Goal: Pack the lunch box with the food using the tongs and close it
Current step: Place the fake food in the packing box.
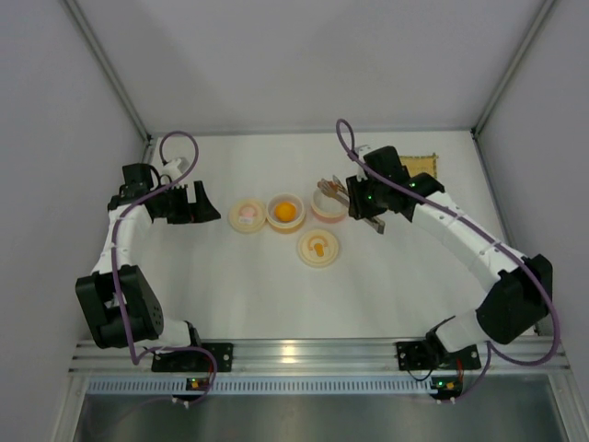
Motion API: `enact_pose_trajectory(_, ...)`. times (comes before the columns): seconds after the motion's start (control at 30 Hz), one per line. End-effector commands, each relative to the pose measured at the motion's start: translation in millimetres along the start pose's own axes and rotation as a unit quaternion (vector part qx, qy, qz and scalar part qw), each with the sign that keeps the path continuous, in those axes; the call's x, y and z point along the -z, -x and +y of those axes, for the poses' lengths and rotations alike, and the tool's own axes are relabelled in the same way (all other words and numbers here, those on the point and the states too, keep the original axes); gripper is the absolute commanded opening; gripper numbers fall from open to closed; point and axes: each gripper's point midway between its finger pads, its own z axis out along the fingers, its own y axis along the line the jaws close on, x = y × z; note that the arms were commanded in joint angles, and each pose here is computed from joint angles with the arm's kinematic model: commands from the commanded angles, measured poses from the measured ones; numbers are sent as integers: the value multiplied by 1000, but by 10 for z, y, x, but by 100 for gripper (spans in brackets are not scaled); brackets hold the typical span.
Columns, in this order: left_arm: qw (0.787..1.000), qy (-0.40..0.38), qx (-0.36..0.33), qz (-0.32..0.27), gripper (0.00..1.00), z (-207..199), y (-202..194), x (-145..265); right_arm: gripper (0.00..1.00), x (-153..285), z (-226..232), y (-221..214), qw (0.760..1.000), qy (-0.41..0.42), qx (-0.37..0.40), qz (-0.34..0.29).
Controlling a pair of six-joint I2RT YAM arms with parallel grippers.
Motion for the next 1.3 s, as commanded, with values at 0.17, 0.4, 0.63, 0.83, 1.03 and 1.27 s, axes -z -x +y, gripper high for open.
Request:
enact_pose_trajectory(0.17,1000,-4,-15,-22,98,-33,160,56,0,-268,23,-116,1000,-10,25,16)
enact_pose_trajectory(0.4,1000,-3,-15,-24,98,-23,161,49,0,-425,-40,-141,999,-26,35,20)
enact_pose_trajectory(0.63,1000,-1,-15,-23,98,-5,161,35,0,-511,-102,-50,998,-46,43,14)
enact_pose_trajectory(0.83,1000,-2,-11,-19,98,11,141,12,4,-518,-172,53,996,-68,52,5)
enact_pose_trajectory(1.03,1000,-1,-8,-17,98,25,132,-5,10,-493,-163,128,995,-72,62,-7)
enact_pose_trajectory(1.27,1000,-2,-11,-18,98,26,142,-4,37,-483,-158,187,995,-77,66,-10)
